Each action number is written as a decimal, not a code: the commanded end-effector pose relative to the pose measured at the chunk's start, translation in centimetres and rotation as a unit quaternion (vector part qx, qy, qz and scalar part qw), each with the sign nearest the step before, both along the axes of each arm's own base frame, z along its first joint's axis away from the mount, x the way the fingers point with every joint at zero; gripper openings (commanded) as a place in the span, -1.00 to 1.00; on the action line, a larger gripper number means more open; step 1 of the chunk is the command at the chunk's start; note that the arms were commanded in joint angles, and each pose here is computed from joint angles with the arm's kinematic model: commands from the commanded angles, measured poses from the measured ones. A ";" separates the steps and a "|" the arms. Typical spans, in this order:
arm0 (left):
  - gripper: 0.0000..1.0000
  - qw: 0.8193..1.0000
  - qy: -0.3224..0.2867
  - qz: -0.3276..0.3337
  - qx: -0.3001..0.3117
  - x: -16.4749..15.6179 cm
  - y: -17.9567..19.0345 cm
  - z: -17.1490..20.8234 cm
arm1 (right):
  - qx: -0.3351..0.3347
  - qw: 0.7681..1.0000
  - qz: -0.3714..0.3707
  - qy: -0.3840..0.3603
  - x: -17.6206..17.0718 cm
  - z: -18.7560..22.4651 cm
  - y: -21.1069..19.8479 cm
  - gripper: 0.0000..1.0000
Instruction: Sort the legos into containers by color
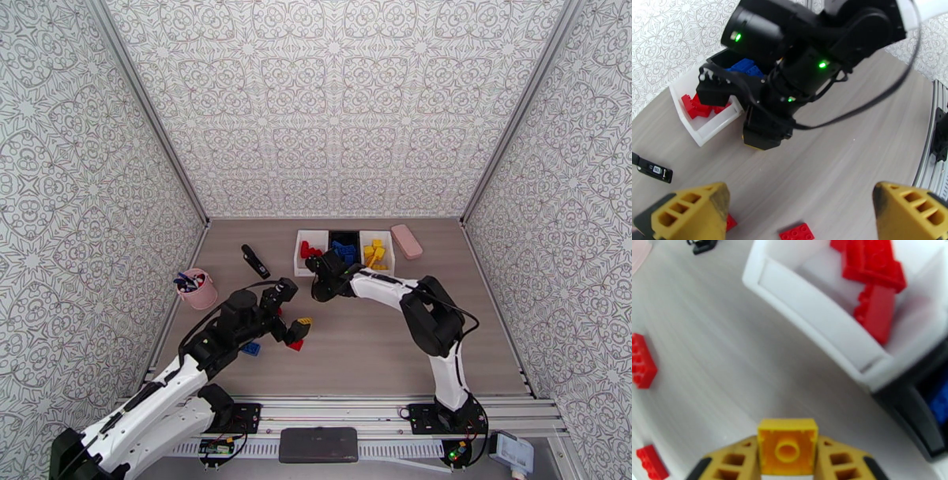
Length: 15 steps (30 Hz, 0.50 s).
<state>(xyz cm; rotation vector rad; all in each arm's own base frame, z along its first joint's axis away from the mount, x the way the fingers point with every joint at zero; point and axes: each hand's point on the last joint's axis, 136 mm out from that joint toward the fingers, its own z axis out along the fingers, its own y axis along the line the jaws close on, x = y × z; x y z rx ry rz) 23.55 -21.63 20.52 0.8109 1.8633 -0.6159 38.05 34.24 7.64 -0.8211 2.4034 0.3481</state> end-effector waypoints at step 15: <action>0.99 0.996 -0.052 -0.034 -0.071 4.3 -6.9 2.5 | 0.073 0.963 -0.224 -0.131 6.3 9.8 -13.6 -0.35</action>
